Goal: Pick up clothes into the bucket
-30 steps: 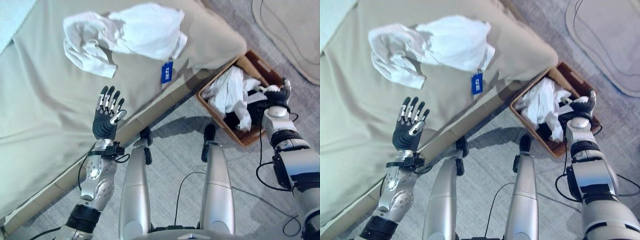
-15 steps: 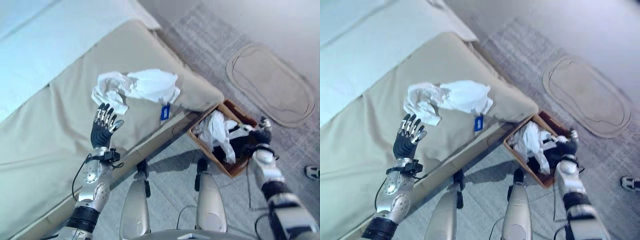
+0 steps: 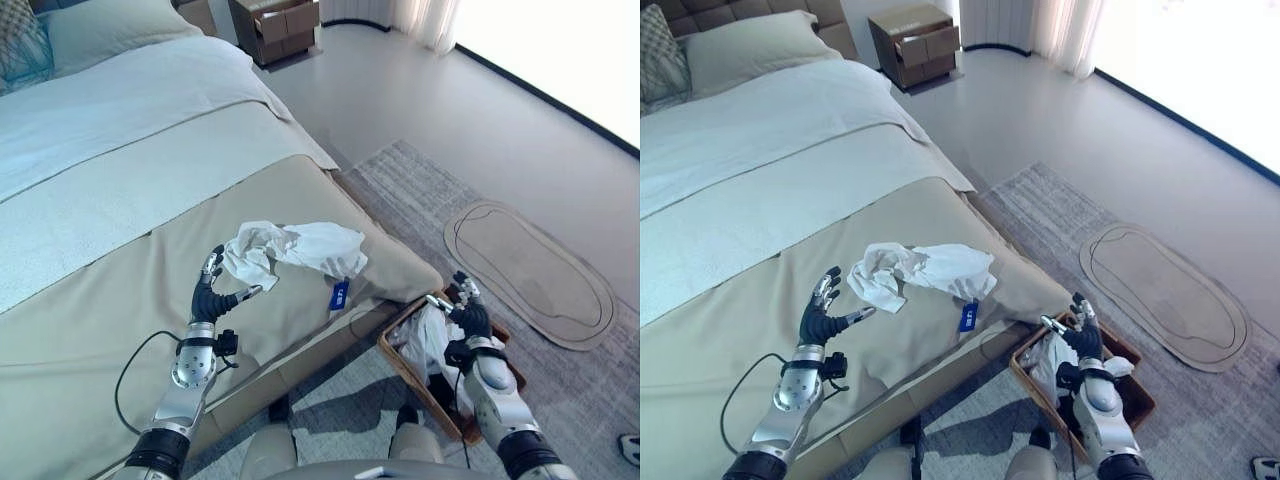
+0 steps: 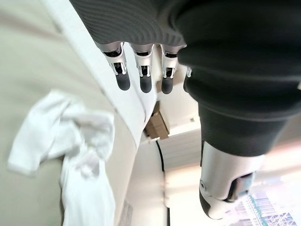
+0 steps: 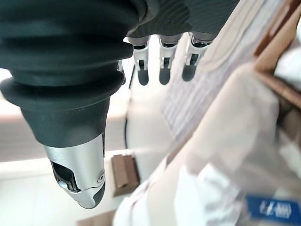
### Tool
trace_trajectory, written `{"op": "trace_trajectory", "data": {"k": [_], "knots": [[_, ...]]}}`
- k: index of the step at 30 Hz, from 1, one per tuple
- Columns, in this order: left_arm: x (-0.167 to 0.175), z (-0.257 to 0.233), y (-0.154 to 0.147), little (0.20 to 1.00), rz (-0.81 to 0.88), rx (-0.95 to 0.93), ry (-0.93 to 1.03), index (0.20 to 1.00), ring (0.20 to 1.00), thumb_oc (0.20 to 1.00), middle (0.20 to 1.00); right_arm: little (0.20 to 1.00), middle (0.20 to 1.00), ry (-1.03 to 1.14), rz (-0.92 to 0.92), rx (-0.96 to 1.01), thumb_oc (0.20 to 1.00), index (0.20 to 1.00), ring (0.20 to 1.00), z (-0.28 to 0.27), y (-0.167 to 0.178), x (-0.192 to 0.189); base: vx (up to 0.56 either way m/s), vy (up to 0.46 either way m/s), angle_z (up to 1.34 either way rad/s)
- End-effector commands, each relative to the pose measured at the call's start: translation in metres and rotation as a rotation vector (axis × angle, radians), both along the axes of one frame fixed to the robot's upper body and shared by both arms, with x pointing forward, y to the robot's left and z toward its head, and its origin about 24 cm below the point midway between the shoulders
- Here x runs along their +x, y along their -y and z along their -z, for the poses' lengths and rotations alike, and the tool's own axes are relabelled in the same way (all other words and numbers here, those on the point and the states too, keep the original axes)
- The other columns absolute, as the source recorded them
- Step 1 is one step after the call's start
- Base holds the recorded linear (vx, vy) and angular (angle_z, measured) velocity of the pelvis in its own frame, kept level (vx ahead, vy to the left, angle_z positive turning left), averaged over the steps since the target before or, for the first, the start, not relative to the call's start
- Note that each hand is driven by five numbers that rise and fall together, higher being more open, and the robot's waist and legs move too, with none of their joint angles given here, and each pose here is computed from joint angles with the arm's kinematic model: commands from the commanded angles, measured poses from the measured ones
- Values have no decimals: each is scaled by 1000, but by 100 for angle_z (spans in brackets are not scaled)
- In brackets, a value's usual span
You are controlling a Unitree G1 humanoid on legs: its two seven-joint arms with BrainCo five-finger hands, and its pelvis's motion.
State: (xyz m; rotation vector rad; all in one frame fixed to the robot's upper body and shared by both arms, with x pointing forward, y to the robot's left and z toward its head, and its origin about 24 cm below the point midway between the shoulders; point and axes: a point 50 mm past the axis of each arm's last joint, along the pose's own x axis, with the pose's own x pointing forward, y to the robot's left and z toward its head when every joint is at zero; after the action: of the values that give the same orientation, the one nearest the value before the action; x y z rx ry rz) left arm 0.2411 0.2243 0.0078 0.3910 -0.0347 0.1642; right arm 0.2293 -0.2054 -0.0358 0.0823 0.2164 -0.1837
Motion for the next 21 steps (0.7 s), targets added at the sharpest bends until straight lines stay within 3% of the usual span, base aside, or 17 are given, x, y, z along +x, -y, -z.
{"op": "trace_trajectory", "data": {"k": [1, 8, 13, 17, 21], "knots": [[17, -34, -13, 1000, 5, 187, 143, 1000, 1000, 1000, 1000, 1000, 1000, 216, -31, 55, 1000, 1000, 1000, -38, -9, 22, 21, 54, 5], [35, -54, -16, 1000, 21, 450, 212, 1000, 1000, 1000, 1000, 1000, 1000, 283, -76, 26, 1000, 1000, 1000, -55, -12, 33, -83, 62, 2], [59, -90, -25, 1000, -105, 605, 362, 1000, 1000, 1000, 1000, 1000, 1000, 363, -82, -13, 1000, 1000, 1000, -76, -7, 42, -185, 69, -3], [64, -103, -27, 1000, -166, 616, 421, 1000, 1000, 1000, 1000, 1000, 1000, 383, -58, -17, 1000, 1000, 1000, -80, -1, 41, -131, 51, -19], [69, -137, -37, 1000, -265, 749, 551, 1000, 1000, 1000, 1000, 1000, 1000, 409, -14, -18, 1000, 1000, 1000, -85, 11, 36, -101, 33, -9]]}}
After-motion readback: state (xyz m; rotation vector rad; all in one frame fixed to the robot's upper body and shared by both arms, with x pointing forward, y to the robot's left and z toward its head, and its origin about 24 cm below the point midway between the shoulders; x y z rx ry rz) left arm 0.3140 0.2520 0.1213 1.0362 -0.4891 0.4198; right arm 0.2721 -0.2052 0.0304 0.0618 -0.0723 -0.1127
